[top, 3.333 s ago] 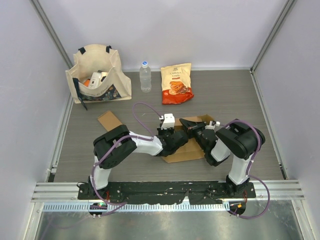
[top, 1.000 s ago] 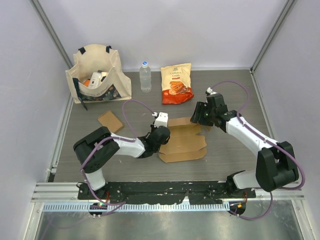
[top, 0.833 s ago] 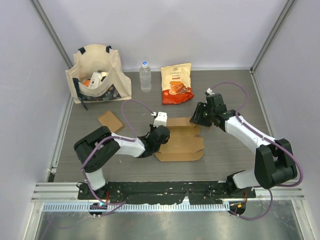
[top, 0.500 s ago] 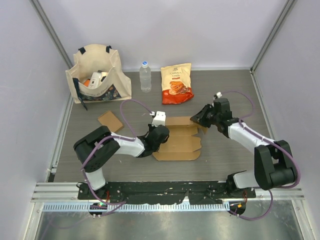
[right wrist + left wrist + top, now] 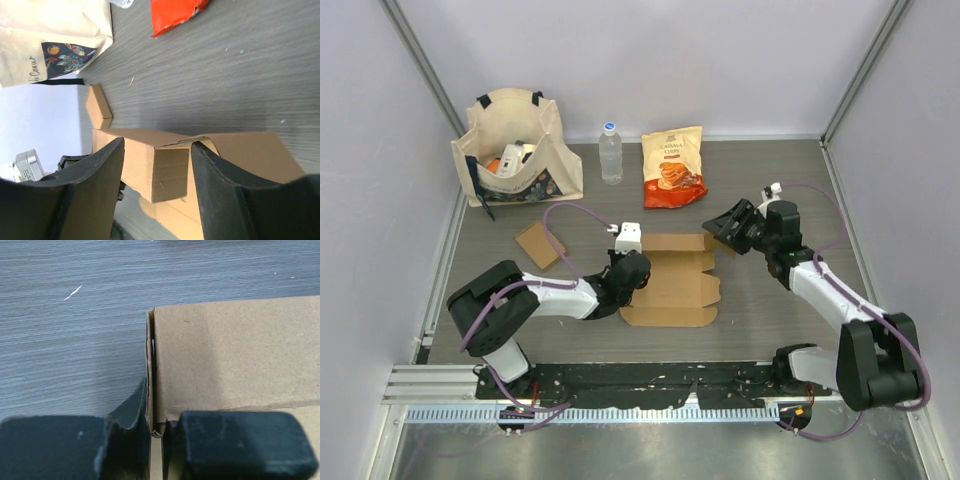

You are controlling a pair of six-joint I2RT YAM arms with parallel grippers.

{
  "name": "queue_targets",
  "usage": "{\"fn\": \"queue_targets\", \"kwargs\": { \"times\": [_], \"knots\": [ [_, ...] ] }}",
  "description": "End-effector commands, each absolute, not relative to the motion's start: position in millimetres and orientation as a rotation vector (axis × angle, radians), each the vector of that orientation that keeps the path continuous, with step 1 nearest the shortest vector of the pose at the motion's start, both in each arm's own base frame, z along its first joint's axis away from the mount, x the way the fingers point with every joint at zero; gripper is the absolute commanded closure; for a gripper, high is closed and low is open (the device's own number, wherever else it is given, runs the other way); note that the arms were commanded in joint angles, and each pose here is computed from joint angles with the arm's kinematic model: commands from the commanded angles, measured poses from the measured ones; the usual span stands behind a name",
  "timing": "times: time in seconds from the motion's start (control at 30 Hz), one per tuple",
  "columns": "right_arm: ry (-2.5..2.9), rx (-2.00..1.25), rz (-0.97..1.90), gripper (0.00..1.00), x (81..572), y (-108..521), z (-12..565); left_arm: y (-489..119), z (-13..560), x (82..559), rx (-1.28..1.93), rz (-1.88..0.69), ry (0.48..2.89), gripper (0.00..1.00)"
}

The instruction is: Fold the paper box

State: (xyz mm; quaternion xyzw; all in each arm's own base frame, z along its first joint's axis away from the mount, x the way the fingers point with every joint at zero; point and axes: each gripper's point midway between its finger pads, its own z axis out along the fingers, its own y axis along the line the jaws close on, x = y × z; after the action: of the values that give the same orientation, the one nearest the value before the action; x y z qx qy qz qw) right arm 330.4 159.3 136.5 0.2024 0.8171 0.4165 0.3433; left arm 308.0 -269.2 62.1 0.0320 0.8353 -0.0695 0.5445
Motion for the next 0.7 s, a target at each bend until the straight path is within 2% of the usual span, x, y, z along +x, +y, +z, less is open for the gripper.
{"fn": "queue_targets", "kwargs": {
  "times": [0.0, 0.1, 0.13, 0.23, 0.3, 0.37, 0.67],
  "knots": [
    [2.156, 0.341, 0.790, 0.37, 318, 131, 152, -269, 81, 311, -0.021, -0.216, 1.919, 1.00],
    [2.186, 0.255, 0.715, 0.44, 302, 131, 141, -268, 78, 311, -0.014, -0.203, 1.927, 1.00],
    [2.188, 0.255, 0.677, 0.62, 301, 129, 136, -267, 78, 311, -0.015, -0.196, 1.928, 1.00],
    [2.234, 0.208, 0.568, 0.89, 293, 133, 116, -267, 75, 311, -0.010, -0.179, 1.933, 1.00],
    [2.245, 0.176, 0.442, 0.92, 294, 132, 105, -268, 75, 312, -0.009, -0.177, 1.936, 1.00],
    [2.263, 0.158, 0.350, 0.99, 297, 130, 95, -269, 72, 313, -0.005, -0.169, 1.942, 1.00],
    [2.307, 0.166, 0.222, 0.99, 306, 124, 68, -267, 60, 313, -0.004, -0.127, 1.966, 1.00]
  ]
}}
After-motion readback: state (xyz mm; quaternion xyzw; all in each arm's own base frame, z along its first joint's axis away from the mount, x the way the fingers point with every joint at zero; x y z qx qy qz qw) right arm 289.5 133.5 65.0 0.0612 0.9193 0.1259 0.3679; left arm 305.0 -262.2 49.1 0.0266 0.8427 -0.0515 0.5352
